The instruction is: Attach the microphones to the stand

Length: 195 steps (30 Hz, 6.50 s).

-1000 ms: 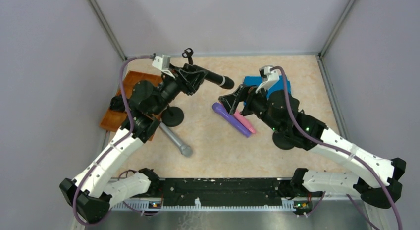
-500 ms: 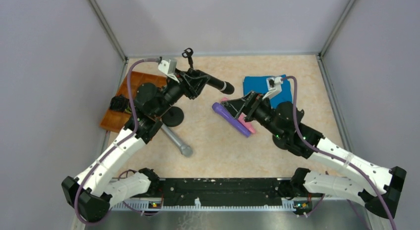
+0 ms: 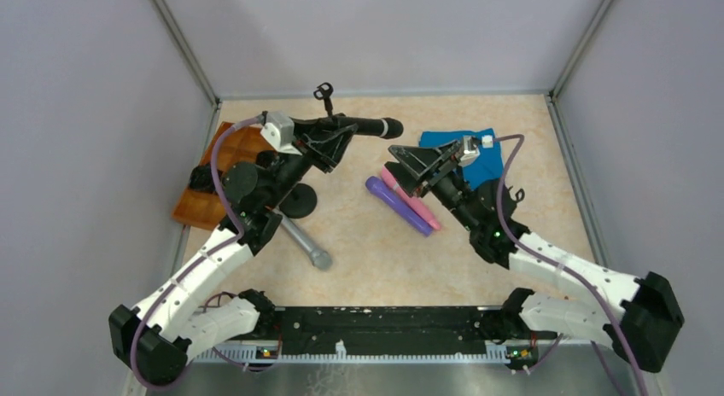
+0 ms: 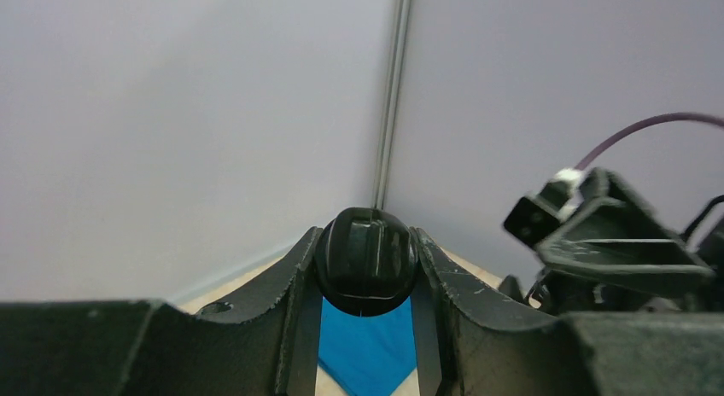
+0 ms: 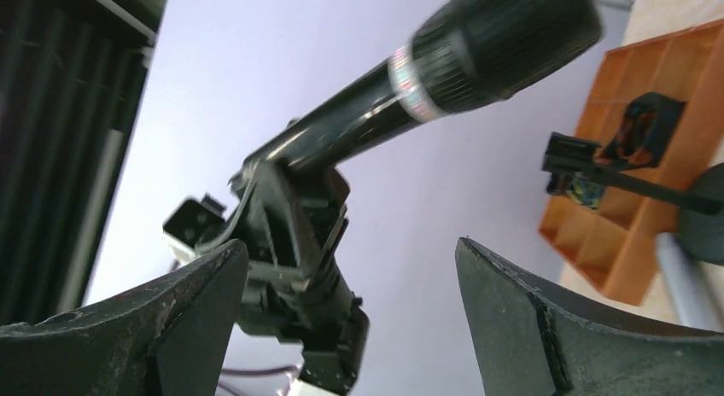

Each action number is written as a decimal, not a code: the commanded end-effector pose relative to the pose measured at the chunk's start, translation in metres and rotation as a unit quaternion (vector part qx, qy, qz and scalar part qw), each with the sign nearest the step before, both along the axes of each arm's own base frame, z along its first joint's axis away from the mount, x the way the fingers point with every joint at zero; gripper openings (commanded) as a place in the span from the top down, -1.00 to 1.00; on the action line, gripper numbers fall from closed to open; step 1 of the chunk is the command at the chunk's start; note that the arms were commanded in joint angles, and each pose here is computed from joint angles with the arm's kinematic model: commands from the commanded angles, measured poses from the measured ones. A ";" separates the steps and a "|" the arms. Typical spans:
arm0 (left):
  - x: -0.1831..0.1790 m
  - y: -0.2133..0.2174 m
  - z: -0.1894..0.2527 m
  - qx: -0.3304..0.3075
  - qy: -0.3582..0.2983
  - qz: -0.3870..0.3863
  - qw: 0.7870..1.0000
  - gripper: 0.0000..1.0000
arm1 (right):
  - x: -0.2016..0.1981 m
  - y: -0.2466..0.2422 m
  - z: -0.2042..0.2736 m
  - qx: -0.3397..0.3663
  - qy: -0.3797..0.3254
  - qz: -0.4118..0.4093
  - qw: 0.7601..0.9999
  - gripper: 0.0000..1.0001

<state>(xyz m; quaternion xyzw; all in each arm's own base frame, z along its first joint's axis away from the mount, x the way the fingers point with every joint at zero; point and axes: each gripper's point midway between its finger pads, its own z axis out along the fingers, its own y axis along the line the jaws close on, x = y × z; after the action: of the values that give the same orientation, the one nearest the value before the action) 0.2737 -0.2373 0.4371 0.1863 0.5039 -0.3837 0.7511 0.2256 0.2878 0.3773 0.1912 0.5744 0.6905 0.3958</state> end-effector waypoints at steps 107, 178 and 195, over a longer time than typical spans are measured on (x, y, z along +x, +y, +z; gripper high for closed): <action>-0.041 -0.043 -0.054 0.116 0.031 -0.168 0.978 0.83 | 0.032 0.019 0.062 -0.189 -0.305 0.040 0.933 -0.42; 0.015 0.135 -0.258 0.104 0.375 0.358 0.849 -0.97 | 0.057 -0.024 -0.042 -0.465 -0.254 -0.082 0.844 1.00; 0.067 0.204 -0.291 0.070 0.298 0.496 0.813 -0.78 | 0.038 -0.008 -0.047 -0.455 -0.273 -0.013 0.848 1.00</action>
<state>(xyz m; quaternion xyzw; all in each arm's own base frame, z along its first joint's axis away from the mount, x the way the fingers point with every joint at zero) 0.3219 -0.0477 0.1256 -0.1298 0.7915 0.0532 0.5949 0.2688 0.2771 0.2988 -0.1984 0.7242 0.3402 0.5661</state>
